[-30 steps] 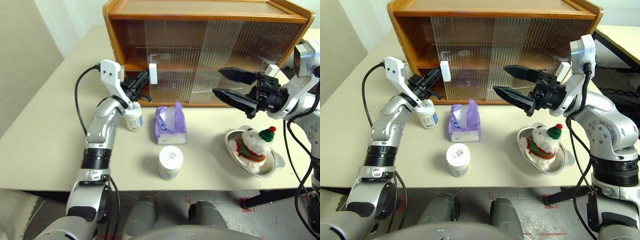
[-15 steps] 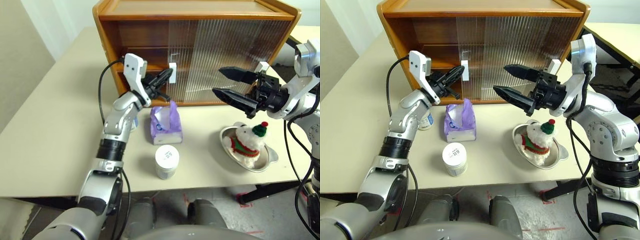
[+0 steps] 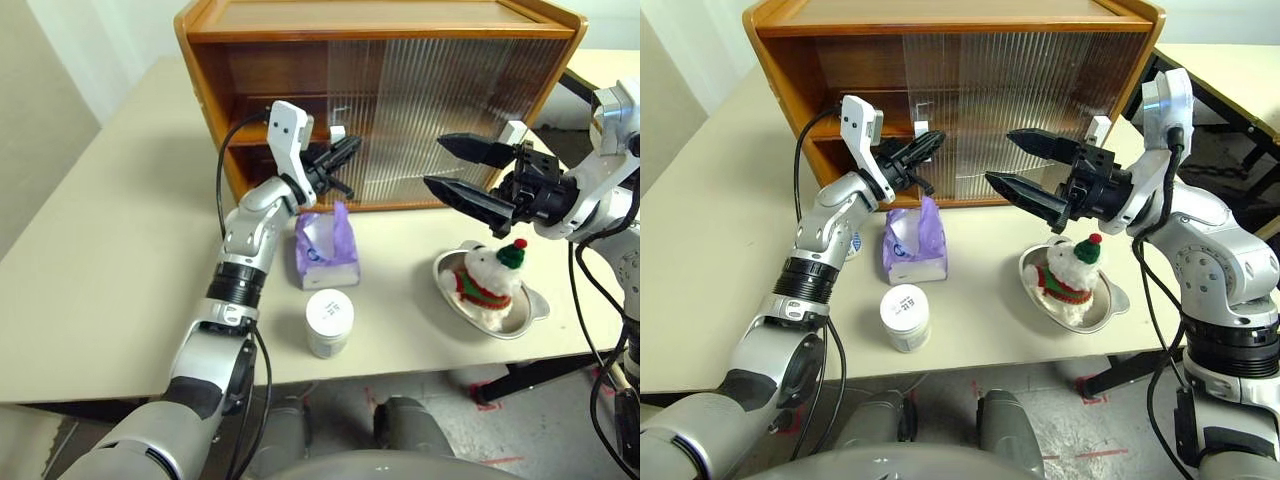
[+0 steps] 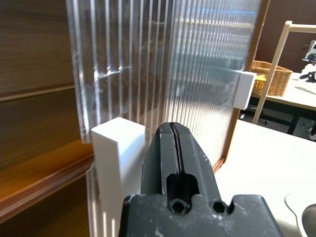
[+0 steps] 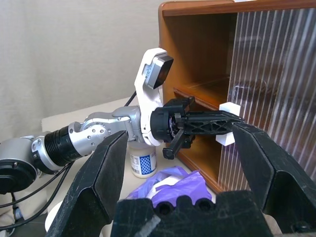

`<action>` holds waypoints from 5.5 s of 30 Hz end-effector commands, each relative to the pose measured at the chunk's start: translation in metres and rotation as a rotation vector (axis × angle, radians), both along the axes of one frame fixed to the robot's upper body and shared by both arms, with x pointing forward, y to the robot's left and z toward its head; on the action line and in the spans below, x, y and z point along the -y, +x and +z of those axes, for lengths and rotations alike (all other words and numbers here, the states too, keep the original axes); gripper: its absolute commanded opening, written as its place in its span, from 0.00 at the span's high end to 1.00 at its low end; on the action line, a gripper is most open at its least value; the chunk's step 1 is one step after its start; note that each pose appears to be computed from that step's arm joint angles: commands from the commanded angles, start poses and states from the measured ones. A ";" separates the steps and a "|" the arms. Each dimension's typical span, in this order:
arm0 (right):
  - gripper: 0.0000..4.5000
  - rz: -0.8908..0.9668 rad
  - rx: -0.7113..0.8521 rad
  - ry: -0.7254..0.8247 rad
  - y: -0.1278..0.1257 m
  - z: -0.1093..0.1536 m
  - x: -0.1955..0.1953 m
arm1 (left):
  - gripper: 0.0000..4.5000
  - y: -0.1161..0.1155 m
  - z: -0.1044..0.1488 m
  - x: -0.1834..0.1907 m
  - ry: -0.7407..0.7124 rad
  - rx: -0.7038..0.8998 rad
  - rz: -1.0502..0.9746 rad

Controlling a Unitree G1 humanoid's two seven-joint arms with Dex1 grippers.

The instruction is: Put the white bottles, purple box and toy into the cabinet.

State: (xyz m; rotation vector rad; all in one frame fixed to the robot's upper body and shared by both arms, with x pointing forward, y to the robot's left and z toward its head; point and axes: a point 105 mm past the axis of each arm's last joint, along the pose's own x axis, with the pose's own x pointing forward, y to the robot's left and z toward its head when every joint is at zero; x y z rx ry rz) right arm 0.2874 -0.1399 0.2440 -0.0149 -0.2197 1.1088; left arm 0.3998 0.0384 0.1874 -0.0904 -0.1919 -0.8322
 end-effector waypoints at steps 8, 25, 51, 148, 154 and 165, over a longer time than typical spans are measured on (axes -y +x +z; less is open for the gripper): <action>0.00 0.009 0.025 0.010 -0.003 0.004 0.001 | 0.99 -0.031 0.010 -0.027 -0.035 0.024 0.017; 0.00 0.020 0.028 0.007 -0.001 0.005 0.001 | 0.99 -0.004 -0.011 -0.054 -0.009 -0.031 0.210; 0.00 -0.020 0.036 0.009 -0.005 0.008 0.005 | 0.99 0.013 -0.003 -0.004 0.020 0.009 0.078; 0.00 0.171 0.047 0.116 -0.009 0.008 -0.030 | 0.01 -0.071 -0.125 -0.158 0.264 -0.199 0.143; 0.00 0.160 0.055 0.119 -0.008 0.009 -0.028 | 0.01 -0.071 -0.129 -0.159 0.269 -0.211 0.147; 0.00 0.159 0.056 0.118 -0.007 0.009 -0.028 | 0.31 -0.082 -0.131 -0.173 0.281 -0.227 0.167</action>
